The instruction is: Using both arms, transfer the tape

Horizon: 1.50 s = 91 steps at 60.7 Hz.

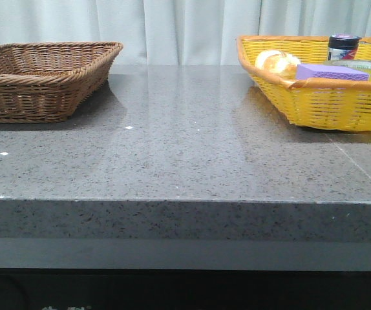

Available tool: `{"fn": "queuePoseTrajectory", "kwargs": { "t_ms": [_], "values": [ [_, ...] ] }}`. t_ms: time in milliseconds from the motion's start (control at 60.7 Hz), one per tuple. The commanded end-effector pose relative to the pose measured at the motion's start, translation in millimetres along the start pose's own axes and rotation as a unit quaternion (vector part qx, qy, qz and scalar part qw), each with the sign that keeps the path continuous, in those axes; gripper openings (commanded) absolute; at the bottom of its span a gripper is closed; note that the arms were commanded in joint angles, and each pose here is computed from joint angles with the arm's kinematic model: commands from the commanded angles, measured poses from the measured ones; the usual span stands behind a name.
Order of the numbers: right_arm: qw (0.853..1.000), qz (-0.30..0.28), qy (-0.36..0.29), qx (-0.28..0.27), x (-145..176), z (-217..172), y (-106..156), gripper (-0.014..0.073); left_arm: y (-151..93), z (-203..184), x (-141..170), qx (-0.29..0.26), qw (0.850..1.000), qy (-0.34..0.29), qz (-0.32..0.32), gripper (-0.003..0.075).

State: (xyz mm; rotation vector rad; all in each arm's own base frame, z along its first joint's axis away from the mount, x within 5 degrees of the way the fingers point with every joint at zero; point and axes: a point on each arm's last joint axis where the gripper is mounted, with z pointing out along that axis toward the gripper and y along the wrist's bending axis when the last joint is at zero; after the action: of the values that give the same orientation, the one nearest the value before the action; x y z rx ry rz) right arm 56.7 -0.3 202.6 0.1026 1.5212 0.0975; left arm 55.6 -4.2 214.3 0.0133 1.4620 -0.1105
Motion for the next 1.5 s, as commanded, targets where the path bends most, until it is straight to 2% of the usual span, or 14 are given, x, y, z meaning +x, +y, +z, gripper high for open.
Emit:
{"fn": "queuePoseTrajectory", "kwargs": {
  "t_ms": [0,165,330,478,643,791,1071,1236,1302,1352,1434,1484],
  "values": [
    [0.998,-0.006,-0.066,-0.003,-20,-4,2,-0.0068,-1,-3,-18,0.003,0.998,-0.064,-0.004,-0.002],
    [0.997,-0.01,-0.07,-0.006,-59,-13,7,-0.0068,-4,-9,-62,0.008,0.995,-0.096,-0.004,-0.002],
    [0.998,-0.029,-0.056,-0.001,-108,-21,14,-0.0068,-8,-15,-119,0.014,0.996,-0.087,-0.003,-0.002],
    [0.998,-0.041,-0.043,0.005,-156,-20,19,-0.0068,-12,-9,-167,0.018,0.999,-0.045,-0.001,-0.002],
    [0.999,-0.041,0.011,0.011,-197,-5,24,-0.0068,-15,16,-198,0.019,0.999,0.033,0.0,-0.002],
    [0.997,-0.04,0.071,0.018,-205,20,25,-0.0068,-16,43,-200,0.018,0.996,0.089,0.0,-0.002],
    [0.986,-0.039,0.158,0.025,-187,64,22,-0.0068,-15,90,-171,0.016,0.982,0.188,-0.009,-0.002],
    [0.975,-0.04,0.214,0.031,-172,88,20,-0.006,-14,111,-156,0.011,0.972,0.235,-0.006,-0.002],
    [0.97,-0.041,0.237,0.033,-166,96,19,0.0001,-13,117,-152,0.006,0.969,0.246,0.009,-0.0004],
    [0.967,-0.041,0.248,0.034,-163,99,18,0.0098,-12,118,-151,0.003,0.968,0.25,0.017,0.0052],
    [0.963,-0.041,0.264,0.036,-158,106,17,0.0339,-11,121,-149,0.002,0.967,0.255,0.02,0.0233],
    [0.96,-0.041,0.273,0.036,-155,110,17,0.0498,-11,121,-149,0.002,0.967,0.253,0.02,0.0378]
  ]
}}
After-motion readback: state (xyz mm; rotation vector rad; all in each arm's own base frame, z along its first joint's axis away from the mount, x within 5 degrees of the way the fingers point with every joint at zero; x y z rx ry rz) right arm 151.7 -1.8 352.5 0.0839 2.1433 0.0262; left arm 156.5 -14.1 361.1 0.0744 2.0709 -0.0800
